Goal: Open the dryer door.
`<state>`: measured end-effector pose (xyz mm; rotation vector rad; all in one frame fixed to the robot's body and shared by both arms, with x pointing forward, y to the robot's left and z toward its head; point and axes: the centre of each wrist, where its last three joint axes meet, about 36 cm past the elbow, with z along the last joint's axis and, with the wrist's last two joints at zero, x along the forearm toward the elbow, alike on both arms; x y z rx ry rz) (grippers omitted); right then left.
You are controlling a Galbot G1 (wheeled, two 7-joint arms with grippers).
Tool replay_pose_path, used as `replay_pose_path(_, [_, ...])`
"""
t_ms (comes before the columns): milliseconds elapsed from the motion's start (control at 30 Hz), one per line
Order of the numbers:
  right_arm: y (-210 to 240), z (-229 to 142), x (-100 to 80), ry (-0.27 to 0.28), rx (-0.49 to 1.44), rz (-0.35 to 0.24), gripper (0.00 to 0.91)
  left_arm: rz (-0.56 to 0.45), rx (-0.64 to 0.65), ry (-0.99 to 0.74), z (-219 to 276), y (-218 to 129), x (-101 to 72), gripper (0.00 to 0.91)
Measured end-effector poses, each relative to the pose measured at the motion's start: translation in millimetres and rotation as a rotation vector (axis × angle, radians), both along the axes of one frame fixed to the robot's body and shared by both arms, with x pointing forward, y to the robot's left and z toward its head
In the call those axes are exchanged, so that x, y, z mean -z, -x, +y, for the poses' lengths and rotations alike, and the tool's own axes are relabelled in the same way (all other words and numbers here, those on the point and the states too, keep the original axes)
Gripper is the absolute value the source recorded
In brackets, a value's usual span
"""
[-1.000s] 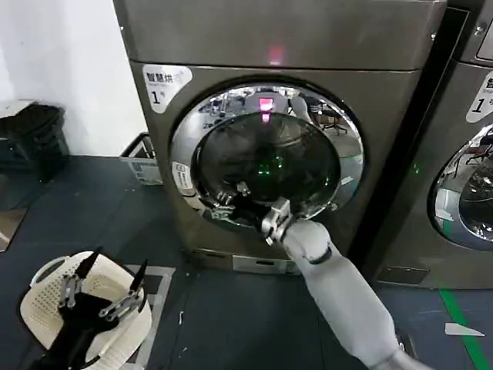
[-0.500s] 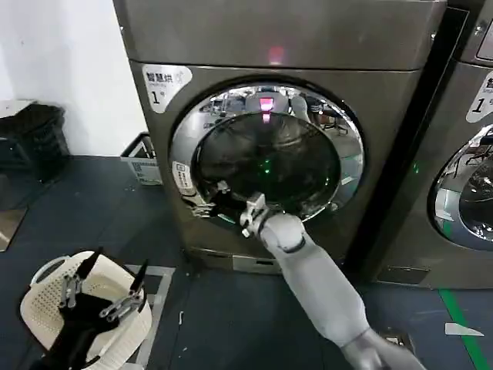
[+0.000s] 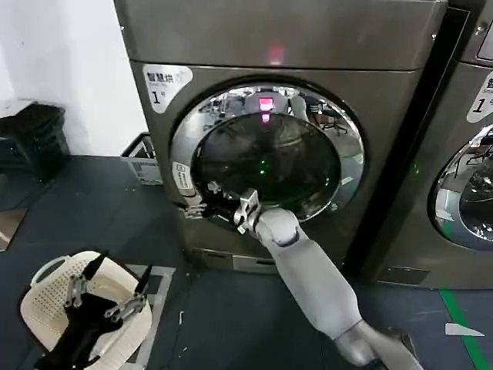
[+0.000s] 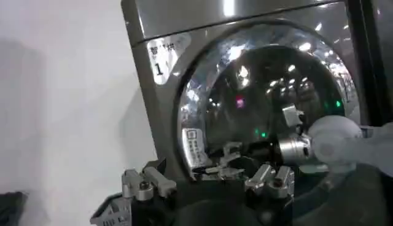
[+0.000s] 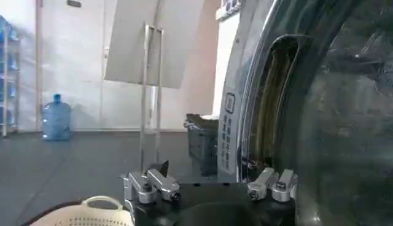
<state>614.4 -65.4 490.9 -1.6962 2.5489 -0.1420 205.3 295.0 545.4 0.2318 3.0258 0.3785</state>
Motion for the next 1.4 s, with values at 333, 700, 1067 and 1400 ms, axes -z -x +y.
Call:
replay_pose_path(333, [27, -42, 1.8, 0.009, -0.204, -0.054, 0.907, 0.015, -0.032, 0.031, 42, -34, 2.5, 0.907])
replay_pose_path(700, [66, -95, 25.8, 0.043, -0.376, -0.075, 0.907, -0.027, 0.099, -0.057, 110, -79, 4.4, 0.907])
replay_pose_path(1067, [88, -146, 50.3, 0.100, -0.539, -0.040, 0.907, 0.018, 0.192, 0.044, 139, -126, -6.8, 0.907])
replay_pose_path(1400, [95, -195, 69.5, 0.119, -0.527, -0.033, 0.907, 0.033, 0.346, -0.004, 133, -165, -26.8, 0.907])
